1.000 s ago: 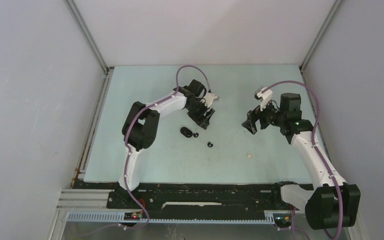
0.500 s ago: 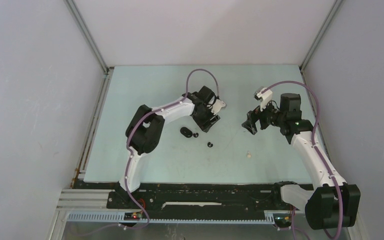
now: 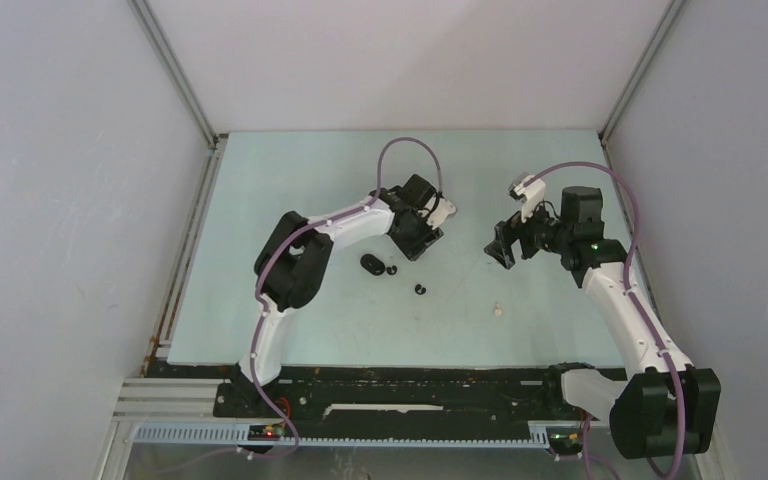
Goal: Insert the wireless bluetooth earbuds into the charging case
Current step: Pick up the charging case at the center of the board.
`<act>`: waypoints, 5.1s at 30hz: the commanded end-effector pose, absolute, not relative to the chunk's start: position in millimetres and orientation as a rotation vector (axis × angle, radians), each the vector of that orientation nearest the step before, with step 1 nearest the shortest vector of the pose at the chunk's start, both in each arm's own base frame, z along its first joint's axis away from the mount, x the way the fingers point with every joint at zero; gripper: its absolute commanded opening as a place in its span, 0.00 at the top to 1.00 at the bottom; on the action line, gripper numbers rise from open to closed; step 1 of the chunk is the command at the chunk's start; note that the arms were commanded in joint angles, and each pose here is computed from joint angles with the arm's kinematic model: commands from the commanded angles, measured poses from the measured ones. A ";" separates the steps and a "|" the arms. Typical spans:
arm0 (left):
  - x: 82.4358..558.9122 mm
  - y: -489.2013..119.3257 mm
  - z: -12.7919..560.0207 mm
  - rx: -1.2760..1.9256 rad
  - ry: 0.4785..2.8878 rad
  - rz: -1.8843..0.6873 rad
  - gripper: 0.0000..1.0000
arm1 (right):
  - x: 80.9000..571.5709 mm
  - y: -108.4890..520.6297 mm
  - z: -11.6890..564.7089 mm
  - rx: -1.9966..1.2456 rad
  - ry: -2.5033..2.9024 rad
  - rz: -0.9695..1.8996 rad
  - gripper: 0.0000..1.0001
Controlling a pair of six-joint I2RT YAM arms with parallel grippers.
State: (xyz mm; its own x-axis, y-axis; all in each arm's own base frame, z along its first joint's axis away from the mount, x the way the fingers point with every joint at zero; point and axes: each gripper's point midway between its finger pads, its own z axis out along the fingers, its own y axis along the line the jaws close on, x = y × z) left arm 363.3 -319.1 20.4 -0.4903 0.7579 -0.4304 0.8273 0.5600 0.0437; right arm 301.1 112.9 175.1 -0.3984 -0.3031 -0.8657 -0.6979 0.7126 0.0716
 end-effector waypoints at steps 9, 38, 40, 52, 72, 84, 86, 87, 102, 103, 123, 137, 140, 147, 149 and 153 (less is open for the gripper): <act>362.0 -336.6 23.8 1.313 2.318 -0.263 0.61 | 313.4 111.0 188.9 -0.722 1.978 0.524 0.08; 261.4 -389.8 150.6 1.252 1.888 -0.343 0.85 | 291.6 175.7 161.2 -0.477 2.239 1.356 0.42; 260.6 -391.5 152.0 1.254 1.881 -0.356 0.86 | 290.1 178.4 160.3 -0.479 2.238 1.390 0.43; 260.7 -407.1 167.3 1.242 1.841 -0.402 0.86 | 278.8 193.1 152.0 -0.551 2.250 1.514 0.48; 266.3 -414.1 164.7 1.231 1.843 -0.376 0.85 | 262.8 205.1 159.3 -0.590 2.236 1.667 0.82; 253.3 -379.2 163.2 1.076 1.904 -0.387 0.39 | 270.0 189.8 165.7 -0.569 2.207 1.612 0.99; 244.9 -370.0 164.6 1.013 1.909 -0.441 0.36 | 270.8 187.4 167.3 -0.557 2.200 1.621 1.00; 240.3 -367.2 166.1 0.965 1.918 -0.488 0.35 | 271.0 187.1 167.8 -0.557 2.196 1.621 1.00; 218.5 -348.5 230.2 0.044 1.500 -1.572 0.20 | 262.6 190.9 183.1 -0.590 2.121 1.706 0.99; 217.5 -355.0 225.2 0.036 1.519 -1.614 0.20 | 262.3 190.9 183.6 -0.589 2.118 1.711 1.00; 219.0 -394.6 221.4 0.051 1.562 -1.717 0.35 | 261.8 189.2 190.0 -0.568 2.092 1.758 0.99; 215.8 -394.3 198.6 0.027 1.628 -1.695 0.37 | 264.0 187.3 188.5 -0.554 2.103 1.747 0.99; 225.7 -399.7 192.4 -0.020 1.643 -1.690 0.42 | 264.1 186.8 188.3 -0.551 2.103 1.749 0.99; 229.8 -409.7 193.5 0.002 1.634 -1.704 0.51 | 265.9 185.4 186.4 -0.538 2.109 1.748 0.98; 230.6 -410.5 193.9 -0.001 1.632 -1.708 0.51 | 266.0 185.6 185.6 -0.536 2.111 1.751 0.98; 234.5 -410.3 189.9 -0.031 1.643 -1.712 0.52 | 265.7 186.0 186.4 -0.535 2.108 1.760 0.98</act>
